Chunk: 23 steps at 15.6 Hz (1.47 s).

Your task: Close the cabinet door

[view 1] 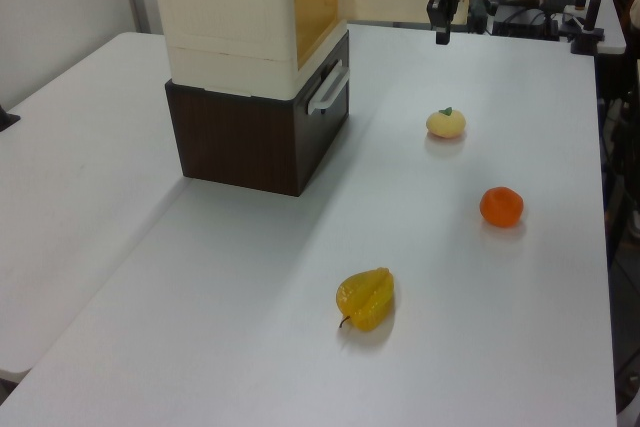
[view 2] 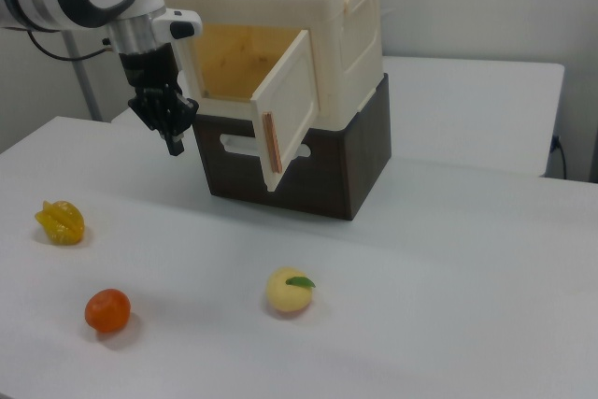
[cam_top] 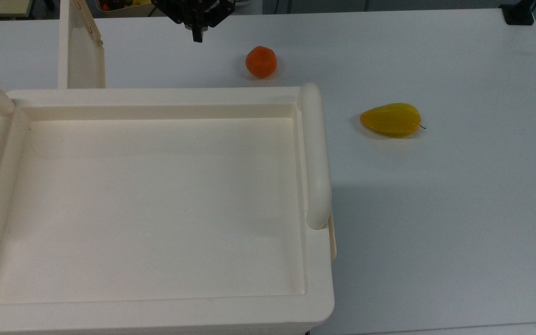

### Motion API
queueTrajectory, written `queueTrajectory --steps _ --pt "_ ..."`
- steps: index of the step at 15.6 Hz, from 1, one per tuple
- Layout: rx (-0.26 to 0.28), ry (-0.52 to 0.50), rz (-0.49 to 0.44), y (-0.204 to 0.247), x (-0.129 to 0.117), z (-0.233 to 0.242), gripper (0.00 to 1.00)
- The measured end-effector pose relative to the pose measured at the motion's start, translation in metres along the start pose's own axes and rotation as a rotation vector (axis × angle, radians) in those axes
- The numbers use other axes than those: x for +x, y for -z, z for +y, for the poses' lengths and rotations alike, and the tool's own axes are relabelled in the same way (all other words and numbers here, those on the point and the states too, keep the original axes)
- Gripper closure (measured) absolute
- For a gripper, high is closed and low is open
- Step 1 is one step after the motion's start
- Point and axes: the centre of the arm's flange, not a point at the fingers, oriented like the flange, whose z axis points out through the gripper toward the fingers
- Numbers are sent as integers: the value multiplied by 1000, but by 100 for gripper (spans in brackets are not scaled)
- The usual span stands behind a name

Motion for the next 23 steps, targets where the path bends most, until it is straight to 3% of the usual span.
queueTrajectory --steps 5,11,23 --pt "3 -23 56 24 2 13 99" --pt "7 -78 213 101 -6 44 99" --pt "-34 -297 395 145 -25 172 99"
